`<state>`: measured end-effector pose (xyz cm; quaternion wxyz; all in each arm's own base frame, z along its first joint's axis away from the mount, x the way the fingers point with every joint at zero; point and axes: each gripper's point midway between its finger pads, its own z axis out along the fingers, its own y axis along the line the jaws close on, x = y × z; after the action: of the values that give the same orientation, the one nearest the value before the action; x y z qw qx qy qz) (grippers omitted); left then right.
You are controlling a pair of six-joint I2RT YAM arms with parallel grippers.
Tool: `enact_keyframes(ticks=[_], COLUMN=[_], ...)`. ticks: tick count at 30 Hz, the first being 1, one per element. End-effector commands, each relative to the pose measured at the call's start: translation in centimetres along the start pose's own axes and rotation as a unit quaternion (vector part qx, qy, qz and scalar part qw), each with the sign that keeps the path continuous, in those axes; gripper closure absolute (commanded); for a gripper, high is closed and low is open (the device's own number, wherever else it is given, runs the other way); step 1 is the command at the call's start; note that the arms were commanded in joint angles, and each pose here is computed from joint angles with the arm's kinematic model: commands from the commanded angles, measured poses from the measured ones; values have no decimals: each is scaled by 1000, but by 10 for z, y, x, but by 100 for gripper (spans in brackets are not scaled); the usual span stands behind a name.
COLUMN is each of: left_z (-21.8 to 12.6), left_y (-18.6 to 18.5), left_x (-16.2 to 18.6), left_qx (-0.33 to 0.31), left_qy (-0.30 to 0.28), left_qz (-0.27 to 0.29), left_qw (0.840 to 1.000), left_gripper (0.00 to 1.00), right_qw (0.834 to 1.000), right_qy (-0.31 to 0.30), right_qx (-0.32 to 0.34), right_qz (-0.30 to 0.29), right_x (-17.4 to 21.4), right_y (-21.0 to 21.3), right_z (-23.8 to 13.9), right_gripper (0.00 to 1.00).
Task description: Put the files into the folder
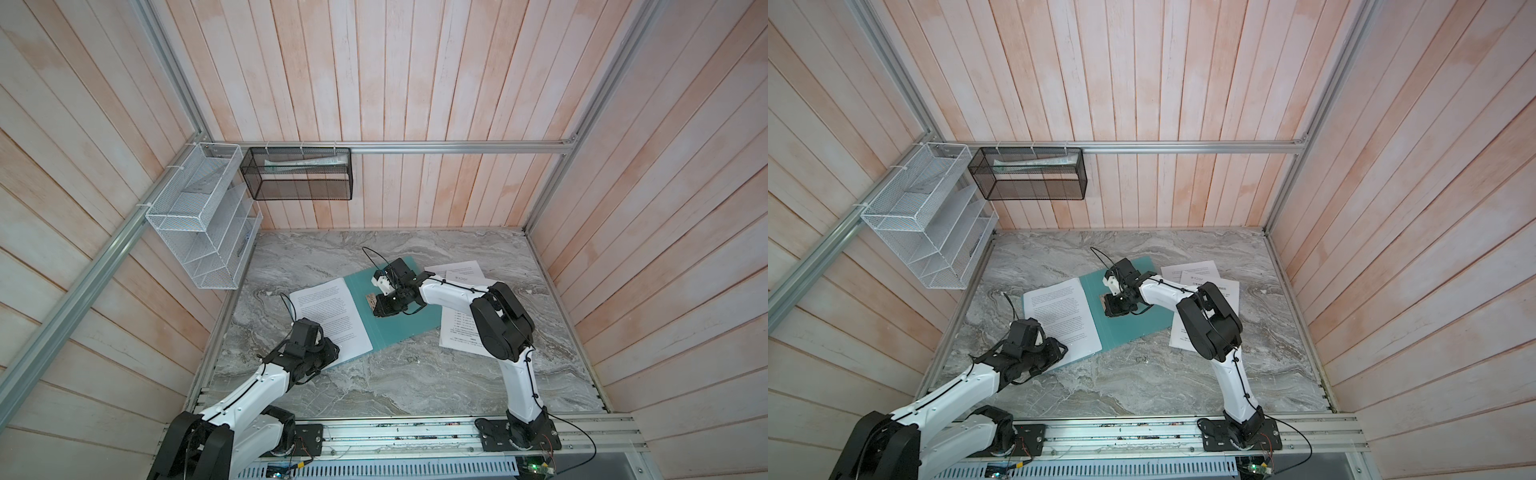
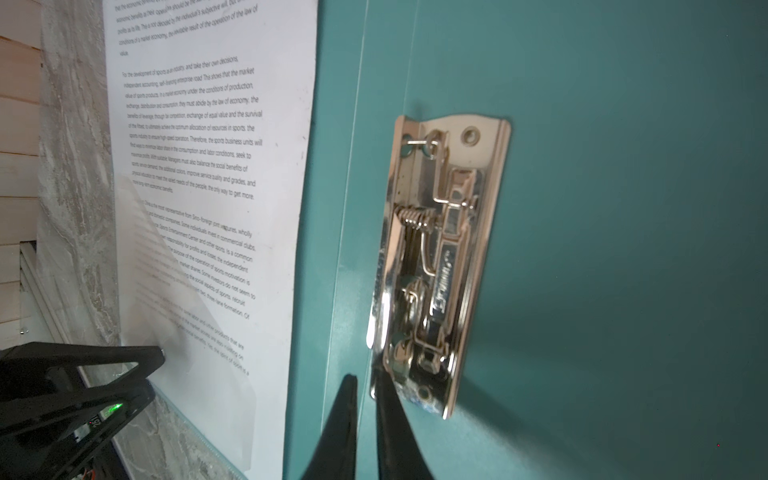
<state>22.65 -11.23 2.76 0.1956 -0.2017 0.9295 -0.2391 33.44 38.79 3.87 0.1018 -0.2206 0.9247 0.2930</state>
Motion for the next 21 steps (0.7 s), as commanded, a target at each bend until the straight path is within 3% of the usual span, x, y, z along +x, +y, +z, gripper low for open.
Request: enact_keyframes(ticks=[1, 21], left_z=[7, 10], left_y=[30, 29], left_x=[29, 31], left_qx=[-45, -39], left_qy=[46, 51], left_qz=[-18, -20], left_qw=[998, 998], left_gripper=[58, 58], right_qw=[1000, 999], right_qy=[10, 2], right_qx=[21, -35], right_qz=[5, 26], right_x=[6, 8], right_y=[-16, -4], right_z=[0, -6], right_gripper=[87, 87])
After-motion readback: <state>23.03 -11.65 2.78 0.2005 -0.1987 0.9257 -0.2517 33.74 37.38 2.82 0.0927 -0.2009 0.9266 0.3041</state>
